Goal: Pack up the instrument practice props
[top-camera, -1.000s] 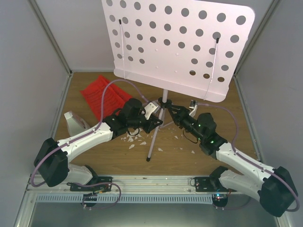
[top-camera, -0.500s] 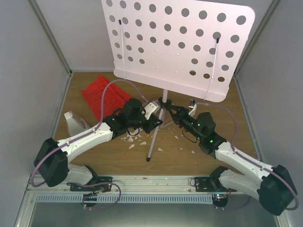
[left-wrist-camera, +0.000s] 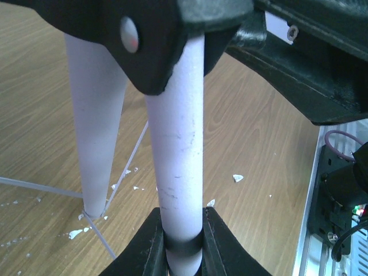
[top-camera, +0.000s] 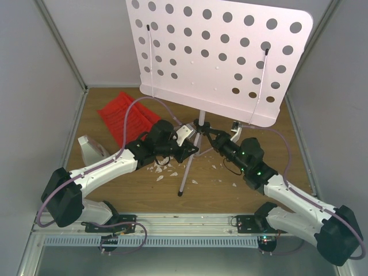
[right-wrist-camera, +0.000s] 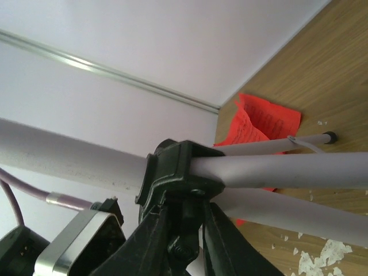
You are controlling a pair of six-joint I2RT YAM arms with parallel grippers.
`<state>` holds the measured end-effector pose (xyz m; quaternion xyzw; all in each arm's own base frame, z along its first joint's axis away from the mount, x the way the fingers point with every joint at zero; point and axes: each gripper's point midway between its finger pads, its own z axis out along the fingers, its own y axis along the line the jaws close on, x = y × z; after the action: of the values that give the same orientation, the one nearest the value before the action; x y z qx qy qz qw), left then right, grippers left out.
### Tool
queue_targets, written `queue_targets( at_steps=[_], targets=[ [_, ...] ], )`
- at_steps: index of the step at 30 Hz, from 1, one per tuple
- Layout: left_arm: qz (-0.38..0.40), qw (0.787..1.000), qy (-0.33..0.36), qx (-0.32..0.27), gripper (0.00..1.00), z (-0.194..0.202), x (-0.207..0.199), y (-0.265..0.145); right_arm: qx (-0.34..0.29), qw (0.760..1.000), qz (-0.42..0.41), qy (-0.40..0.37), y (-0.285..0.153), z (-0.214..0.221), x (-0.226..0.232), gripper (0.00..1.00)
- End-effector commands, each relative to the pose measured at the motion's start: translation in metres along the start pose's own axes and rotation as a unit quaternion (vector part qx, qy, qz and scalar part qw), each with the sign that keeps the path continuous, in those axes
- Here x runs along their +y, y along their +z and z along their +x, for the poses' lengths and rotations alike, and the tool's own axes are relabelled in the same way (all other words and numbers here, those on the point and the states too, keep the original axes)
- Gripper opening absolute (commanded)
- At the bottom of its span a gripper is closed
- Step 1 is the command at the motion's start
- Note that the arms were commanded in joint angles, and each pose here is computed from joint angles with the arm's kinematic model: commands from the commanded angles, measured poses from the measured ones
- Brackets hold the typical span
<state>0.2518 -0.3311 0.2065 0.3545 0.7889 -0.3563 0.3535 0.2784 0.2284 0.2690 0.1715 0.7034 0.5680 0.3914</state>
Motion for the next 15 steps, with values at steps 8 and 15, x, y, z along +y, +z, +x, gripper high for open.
queue_targets(
  at_steps=[8, 15],
  targets=[
    [0.019, 0.999, 0.042, -0.007, 0.00, -0.007, -0.013, -0.001, -0.068, 0.995, 0.032, -0.059, -0.011, -0.028, 0.000, 0.29],
    [0.020, 0.999, 0.042, -0.006, 0.00, -0.006, -0.014, -0.001, -0.026, 0.995, 0.026, -0.094, 0.003, -0.020, 0.012, 0.33]
  ],
)
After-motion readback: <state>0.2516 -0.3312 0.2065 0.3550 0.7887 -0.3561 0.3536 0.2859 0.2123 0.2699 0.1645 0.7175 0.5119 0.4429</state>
